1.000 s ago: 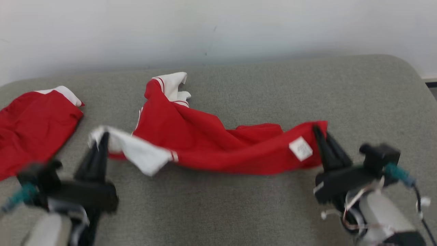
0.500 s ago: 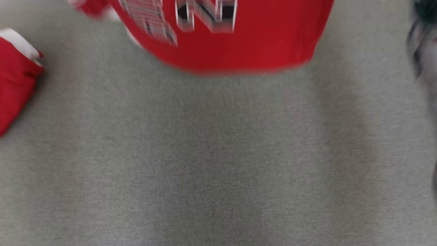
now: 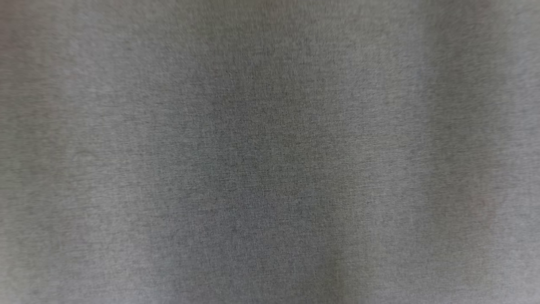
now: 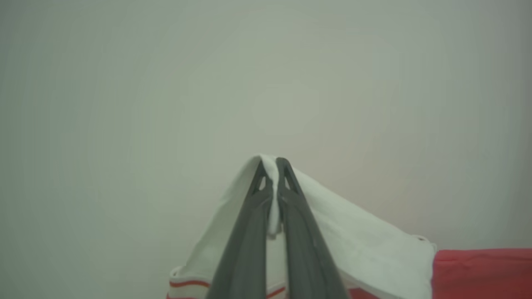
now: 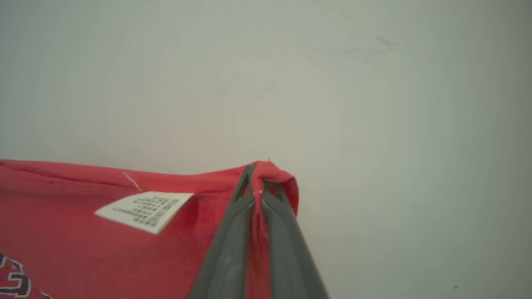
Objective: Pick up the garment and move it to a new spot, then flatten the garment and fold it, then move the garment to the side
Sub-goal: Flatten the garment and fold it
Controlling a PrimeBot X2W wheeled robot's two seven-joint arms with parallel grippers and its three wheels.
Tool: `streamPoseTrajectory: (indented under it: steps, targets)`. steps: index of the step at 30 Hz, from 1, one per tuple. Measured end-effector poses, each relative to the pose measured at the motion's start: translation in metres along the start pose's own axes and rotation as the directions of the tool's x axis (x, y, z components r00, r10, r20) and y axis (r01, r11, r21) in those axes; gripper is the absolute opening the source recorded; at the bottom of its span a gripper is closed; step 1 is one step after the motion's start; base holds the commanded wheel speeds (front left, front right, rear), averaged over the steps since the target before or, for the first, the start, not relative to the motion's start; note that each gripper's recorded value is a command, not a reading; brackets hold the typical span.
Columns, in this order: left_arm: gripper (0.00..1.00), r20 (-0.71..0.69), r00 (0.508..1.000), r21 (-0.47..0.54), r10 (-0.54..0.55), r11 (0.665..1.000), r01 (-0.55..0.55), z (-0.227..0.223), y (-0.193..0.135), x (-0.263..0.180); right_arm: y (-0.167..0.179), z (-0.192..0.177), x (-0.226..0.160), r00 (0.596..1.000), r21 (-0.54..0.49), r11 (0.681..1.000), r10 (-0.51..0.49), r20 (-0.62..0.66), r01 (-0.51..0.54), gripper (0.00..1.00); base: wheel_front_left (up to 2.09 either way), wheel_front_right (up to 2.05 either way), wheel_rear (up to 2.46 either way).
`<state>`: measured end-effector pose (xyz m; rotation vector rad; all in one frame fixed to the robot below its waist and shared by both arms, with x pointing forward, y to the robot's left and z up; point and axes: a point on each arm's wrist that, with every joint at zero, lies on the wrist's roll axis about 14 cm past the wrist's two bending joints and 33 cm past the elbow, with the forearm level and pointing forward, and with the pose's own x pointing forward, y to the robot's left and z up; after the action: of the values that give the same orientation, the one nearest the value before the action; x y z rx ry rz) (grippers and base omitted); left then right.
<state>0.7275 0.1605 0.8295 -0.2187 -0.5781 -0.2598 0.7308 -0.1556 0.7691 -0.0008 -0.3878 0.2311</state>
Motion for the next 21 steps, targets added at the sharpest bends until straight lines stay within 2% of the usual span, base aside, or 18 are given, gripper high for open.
streamPoseTrajectory:
  steps: [10,16,21]
  targets:
    - [0.0,-0.101,0.995,-0.015,0.02,1.0,-0.022,-0.075,0.011,0.0,-0.016,-0.054,0.013,0.996,-0.038,0.999,-0.037,-0.081,0.034,0.0,0.0,0.0,0.0]
    - [0.0,-0.141,0.99,-0.025,0.012,1.0,-0.016,-0.098,0.01,-0.008,-0.012,-0.074,0.01,0.995,-0.015,1.0,-0.026,-0.097,0.025,0.0,0.0,0.0,0.0]
    - [0.0,-0.174,0.985,-0.071,0.013,0.997,-0.026,-0.113,0.012,-0.027,-0.005,-0.088,-0.004,0.991,0.015,1.0,-0.01,-0.131,0.012,0.0,0.0,0.0,0.0]
